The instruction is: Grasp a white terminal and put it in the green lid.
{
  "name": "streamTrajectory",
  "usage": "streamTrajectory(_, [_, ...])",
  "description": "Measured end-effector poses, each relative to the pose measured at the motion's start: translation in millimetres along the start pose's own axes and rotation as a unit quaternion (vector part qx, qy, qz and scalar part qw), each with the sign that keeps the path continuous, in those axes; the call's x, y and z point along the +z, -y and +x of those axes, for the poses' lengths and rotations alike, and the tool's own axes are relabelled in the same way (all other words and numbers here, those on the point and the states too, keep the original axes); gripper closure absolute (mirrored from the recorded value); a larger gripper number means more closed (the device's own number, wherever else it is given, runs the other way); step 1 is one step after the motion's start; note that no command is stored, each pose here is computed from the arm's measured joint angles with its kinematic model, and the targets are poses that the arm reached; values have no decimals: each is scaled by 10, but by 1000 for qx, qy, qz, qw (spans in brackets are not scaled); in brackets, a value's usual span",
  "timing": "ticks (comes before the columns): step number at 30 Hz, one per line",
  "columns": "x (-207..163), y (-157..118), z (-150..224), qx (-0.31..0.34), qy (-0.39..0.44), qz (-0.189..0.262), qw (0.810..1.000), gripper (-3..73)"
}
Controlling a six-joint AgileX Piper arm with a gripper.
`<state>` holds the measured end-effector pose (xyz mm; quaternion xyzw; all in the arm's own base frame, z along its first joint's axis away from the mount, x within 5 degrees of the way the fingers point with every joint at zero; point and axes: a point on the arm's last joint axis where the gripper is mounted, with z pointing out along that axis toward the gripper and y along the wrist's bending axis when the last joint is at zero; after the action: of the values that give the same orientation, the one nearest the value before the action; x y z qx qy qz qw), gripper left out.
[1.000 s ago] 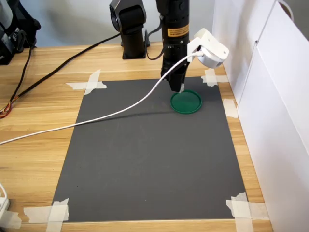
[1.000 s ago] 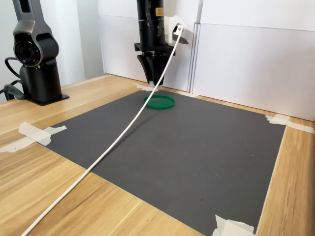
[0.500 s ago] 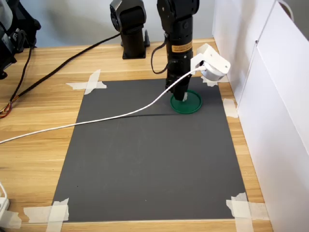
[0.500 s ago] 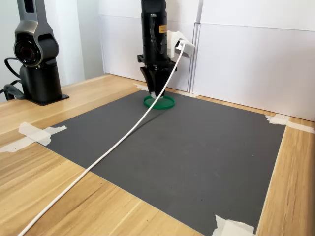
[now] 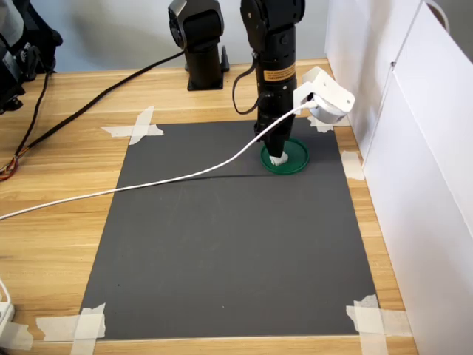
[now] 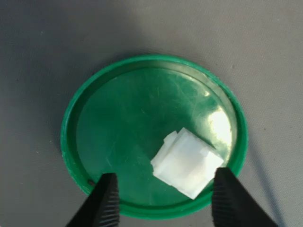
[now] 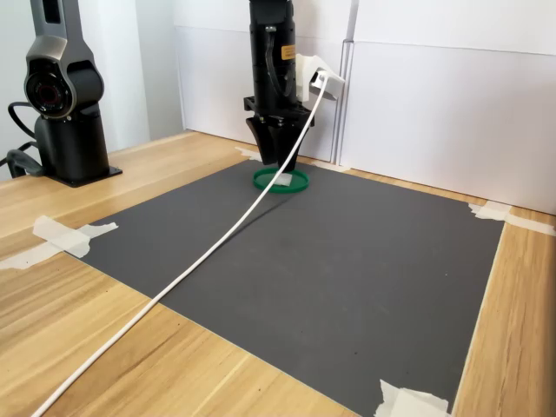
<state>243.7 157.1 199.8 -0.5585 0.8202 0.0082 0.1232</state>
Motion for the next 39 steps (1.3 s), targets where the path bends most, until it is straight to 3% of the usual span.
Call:
streamTrajectory(4, [-159, 45, 29, 23, 30, 13, 999, 178])
streamTrajectory(7, [-439, 219, 146, 75, 87, 56, 992, 211])
streamTrajectory(10, [-761, 434, 335, 127, 152, 120, 973, 298])
streamTrajectory(14, [-1218, 622, 642, 171, 220, 219, 935, 510])
streamTrajectory(16, [-1456, 644, 787, 196, 253, 265, 909, 624])
streamTrajectory(19, [-1773, 621, 979, 245, 299, 325, 863, 695])
streamTrajectory(25, [-2224, 341, 1353, 398, 400, 389, 728, 714])
streamTrajectory(30, [-2205, -20, 1632, 503, 453, 388, 626, 714])
streamTrajectory(35, [-1896, -324, 1843, 549, 447, 390, 589, 717])
streamTrajectory(39, [-1604, -469, 1935, 561, 425, 387, 596, 717])
